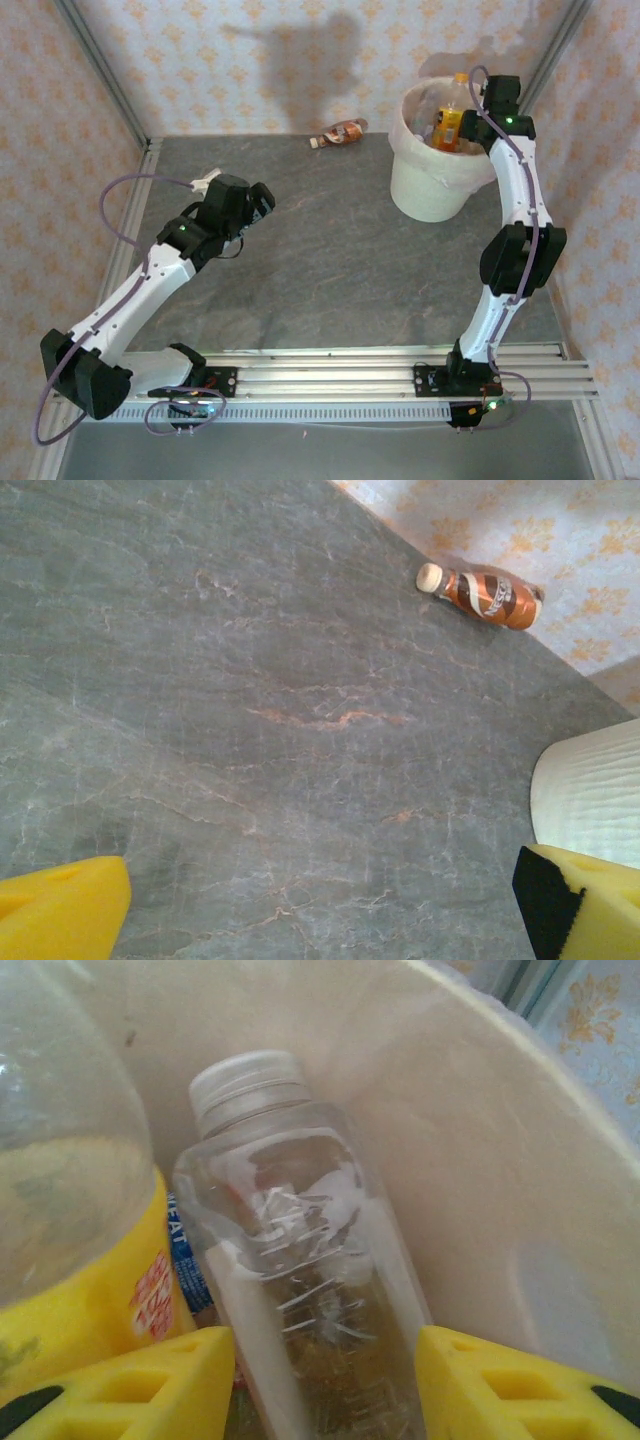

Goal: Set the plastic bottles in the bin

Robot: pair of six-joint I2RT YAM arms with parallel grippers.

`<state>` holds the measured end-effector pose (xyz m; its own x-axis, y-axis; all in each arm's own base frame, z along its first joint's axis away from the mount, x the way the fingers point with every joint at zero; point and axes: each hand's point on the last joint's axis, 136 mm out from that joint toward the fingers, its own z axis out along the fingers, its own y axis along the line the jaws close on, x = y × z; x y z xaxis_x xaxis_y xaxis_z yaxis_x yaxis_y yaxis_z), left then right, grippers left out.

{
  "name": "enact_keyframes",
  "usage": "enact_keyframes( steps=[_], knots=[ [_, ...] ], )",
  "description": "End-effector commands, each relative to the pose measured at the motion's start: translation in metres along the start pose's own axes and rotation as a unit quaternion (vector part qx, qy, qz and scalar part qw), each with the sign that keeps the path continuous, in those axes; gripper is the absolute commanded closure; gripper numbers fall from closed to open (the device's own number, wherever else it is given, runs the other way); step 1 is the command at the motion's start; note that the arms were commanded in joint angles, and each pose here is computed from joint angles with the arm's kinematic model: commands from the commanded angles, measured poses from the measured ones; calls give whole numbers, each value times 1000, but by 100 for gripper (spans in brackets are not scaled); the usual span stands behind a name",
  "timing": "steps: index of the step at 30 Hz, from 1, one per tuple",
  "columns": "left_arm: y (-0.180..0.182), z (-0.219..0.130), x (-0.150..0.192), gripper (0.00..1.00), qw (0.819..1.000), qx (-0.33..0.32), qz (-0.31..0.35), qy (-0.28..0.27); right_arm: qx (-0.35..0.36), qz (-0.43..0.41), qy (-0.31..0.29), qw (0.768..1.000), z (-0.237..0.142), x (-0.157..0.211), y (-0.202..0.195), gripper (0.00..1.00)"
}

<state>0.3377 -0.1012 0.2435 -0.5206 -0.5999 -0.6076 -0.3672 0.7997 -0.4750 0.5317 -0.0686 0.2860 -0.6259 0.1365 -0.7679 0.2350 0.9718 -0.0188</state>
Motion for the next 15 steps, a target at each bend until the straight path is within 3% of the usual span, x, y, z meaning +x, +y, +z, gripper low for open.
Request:
enact_keyframes(
  steps=[1, 10, 15],
  knots=[
    [1, 0, -4, 0, 1000, -3, -6, -1, 5, 19, -28, 999, -34, -18, -7, 48],
    [6, 3, 0, 0, 1000, -11, -2, 2, -49, 72, -105, 991, -92, -63, 4, 45],
    [-8, 14, -3, 0, 1000, -4, 27, 12, -80, 105, -160, 978, -135, -75, 6, 37]
  ],
)
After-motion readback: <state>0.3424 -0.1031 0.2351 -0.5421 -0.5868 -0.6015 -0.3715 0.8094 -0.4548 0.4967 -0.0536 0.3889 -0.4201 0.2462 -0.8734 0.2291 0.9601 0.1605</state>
